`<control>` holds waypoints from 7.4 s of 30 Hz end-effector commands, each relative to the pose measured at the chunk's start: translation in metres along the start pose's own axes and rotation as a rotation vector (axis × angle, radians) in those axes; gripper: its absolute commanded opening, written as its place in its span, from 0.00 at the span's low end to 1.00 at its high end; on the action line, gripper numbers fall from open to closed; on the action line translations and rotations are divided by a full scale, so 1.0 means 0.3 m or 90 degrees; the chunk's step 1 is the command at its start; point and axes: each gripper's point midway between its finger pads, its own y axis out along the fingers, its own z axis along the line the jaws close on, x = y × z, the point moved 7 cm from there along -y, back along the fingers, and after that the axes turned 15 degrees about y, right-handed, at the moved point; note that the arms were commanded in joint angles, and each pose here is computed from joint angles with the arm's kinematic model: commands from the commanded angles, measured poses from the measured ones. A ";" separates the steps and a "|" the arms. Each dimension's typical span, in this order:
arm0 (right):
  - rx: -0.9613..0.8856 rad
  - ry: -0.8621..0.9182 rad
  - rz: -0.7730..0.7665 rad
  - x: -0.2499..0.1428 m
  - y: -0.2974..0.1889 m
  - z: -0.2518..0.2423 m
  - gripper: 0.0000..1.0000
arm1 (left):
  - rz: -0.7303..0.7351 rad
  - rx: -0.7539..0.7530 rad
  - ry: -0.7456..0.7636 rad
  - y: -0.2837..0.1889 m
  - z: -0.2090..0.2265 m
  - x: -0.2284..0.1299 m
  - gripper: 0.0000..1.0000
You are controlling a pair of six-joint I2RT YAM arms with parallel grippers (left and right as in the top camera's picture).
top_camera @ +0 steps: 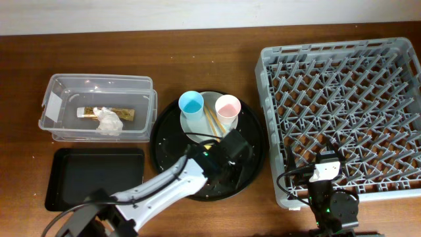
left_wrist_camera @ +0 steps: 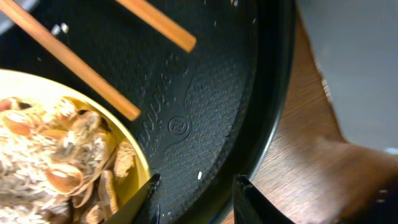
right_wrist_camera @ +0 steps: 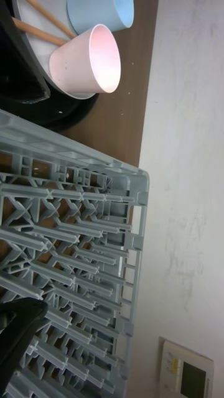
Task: Sort waste into correct bins and load items into the dishwasher rack
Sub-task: 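Grasp the rim of the yellow bowl with the left gripper, then lift the yellow bowl left and tip its contents onto the black tray, then shake the inverted yellow bowl over the black tray with the left gripper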
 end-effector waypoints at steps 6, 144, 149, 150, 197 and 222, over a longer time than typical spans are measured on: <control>-0.011 -0.002 0.001 -0.007 0.000 -0.008 0.98 | 0.018 0.098 0.019 0.042 0.028 -0.020 0.35; -0.011 -0.002 0.001 -0.007 0.000 -0.008 0.98 | -0.771 -0.197 -0.618 -0.538 0.875 -0.824 0.00; -0.011 -0.002 0.001 -0.007 0.000 -0.008 0.98 | -0.800 -0.185 -0.586 -0.552 0.869 -0.816 0.00; -0.011 -0.002 0.001 -0.007 0.000 -0.008 0.98 | -0.800 -0.200 -0.603 -0.553 0.864 -0.814 0.00; -0.011 -0.002 0.001 -0.007 0.000 -0.008 0.98 | -0.104 0.240 -0.613 -0.478 0.765 -0.509 0.47; -0.011 -0.002 0.001 -0.007 0.000 -0.008 0.98 | -0.088 0.232 -0.584 -0.196 0.687 -0.531 0.36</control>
